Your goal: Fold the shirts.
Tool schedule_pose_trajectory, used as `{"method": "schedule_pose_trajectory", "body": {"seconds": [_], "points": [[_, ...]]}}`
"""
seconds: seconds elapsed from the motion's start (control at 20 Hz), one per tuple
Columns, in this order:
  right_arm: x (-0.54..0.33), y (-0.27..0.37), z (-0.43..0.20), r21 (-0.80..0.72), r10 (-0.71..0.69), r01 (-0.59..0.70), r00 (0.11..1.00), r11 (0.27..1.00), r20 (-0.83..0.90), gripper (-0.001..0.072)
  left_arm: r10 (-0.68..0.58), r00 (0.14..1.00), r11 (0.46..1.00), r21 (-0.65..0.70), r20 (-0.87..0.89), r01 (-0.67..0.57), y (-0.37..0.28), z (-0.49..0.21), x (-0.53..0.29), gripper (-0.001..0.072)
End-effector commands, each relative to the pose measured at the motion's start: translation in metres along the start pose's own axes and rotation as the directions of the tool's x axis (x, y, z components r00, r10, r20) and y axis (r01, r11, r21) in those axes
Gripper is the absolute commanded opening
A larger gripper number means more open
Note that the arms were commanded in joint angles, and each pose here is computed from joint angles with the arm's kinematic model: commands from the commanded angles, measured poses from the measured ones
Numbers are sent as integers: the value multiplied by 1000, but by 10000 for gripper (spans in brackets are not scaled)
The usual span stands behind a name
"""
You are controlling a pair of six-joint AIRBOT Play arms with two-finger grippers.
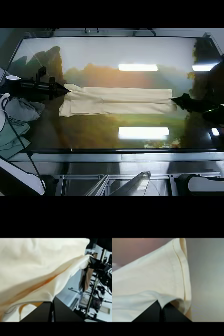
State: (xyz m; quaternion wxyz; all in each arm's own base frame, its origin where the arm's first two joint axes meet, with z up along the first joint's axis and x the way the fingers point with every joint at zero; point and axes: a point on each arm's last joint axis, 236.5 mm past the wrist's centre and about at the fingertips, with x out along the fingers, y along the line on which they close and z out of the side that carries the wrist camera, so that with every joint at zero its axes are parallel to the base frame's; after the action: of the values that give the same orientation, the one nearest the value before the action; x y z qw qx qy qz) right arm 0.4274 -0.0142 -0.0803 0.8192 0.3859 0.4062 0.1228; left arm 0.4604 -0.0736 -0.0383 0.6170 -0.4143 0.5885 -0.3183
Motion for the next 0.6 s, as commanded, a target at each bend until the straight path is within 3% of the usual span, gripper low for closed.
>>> {"method": "schedule_pose_trajectory", "body": {"seconds": [0.0,0.05,0.1,0.15,0.3,0.4,0.45,0.55], "points": [[14,-7,-13,-12,5,-5,999,1000,-38,156,56,995,998,-21,-81,-58,19,-1,4,55],[11,-5,-14,-32,12,-13,999,999,-53,423,66,994,998,-17,-90,-68,17,-1,0,302],[4,2,-11,-69,34,-39,997,997,-74,497,63,995,998,-22,-83,-65,9,3,-6,493],[-7,9,-4,-101,56,-65,994,993,-93,498,54,997,999,4,-64,-54,-2,11,-15,720],[-43,-12,21,-8,-49,48,991,999,-126,503,-54,998,990,127,-13,55,-60,29,-40,709],[-45,-26,15,29,-86,93,978,995,-188,504,-47,999,982,182,-4,47,-81,34,-44,672],[-38,-27,8,59,-59,73,975,996,-212,504,-45,999,979,200,-7,46,-89,34,-40,528],[-18,-27,-8,122,0,33,966,992,-260,504,-40,999,972,229,-30,46,-100,31,-29,53]]}}
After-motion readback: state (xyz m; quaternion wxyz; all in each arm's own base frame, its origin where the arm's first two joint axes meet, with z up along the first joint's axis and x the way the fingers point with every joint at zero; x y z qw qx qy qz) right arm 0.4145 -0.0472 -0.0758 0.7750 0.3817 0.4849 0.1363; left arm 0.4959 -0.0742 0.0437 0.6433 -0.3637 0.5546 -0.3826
